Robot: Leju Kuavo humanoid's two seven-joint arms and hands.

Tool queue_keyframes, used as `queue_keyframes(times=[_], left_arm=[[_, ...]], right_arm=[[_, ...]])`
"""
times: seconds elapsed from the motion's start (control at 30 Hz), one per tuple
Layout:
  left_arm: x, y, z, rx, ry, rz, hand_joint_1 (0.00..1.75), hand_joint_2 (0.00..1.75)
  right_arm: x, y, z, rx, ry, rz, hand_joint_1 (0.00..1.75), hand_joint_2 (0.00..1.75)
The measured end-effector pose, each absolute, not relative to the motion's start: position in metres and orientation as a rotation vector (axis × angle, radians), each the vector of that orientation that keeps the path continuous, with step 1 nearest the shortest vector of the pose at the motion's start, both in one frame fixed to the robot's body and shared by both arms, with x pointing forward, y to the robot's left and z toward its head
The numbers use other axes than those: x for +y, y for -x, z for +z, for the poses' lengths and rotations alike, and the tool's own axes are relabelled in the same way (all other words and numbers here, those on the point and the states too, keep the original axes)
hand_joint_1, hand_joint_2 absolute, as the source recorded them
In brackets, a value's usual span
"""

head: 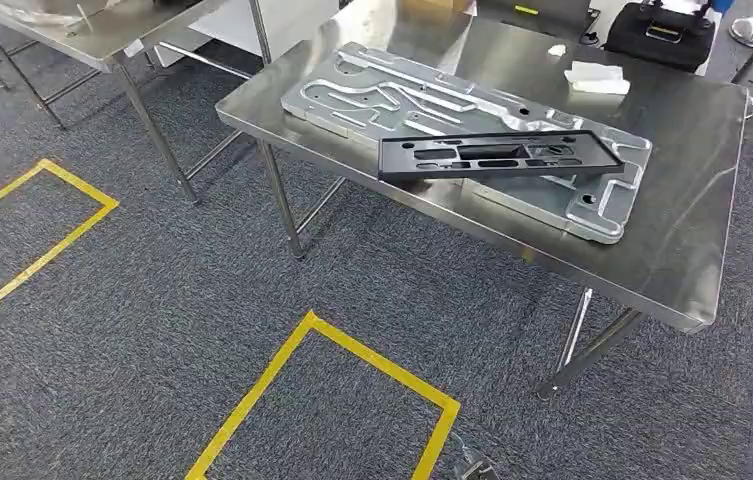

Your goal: Take the parts from the cabinet and place them on the table.

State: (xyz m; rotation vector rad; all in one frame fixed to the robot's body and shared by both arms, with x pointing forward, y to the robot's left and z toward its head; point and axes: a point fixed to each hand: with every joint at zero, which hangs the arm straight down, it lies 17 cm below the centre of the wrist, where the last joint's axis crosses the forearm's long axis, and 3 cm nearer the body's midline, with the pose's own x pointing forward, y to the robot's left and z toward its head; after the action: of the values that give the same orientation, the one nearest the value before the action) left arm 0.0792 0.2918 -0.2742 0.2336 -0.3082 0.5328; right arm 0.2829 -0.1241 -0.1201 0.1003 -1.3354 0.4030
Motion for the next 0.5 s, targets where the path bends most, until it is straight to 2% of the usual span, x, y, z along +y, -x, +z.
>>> queue_keyframes(times=[0.5], left_arm=[[0.2886,-0.0815,-0.2738,-0.304,-0.24,0.532,0.0,0.0]], right_arm=[[-0.118,-0.2851,-0.1146,-1.346,-0.127,0.377,0.0,0.0]])
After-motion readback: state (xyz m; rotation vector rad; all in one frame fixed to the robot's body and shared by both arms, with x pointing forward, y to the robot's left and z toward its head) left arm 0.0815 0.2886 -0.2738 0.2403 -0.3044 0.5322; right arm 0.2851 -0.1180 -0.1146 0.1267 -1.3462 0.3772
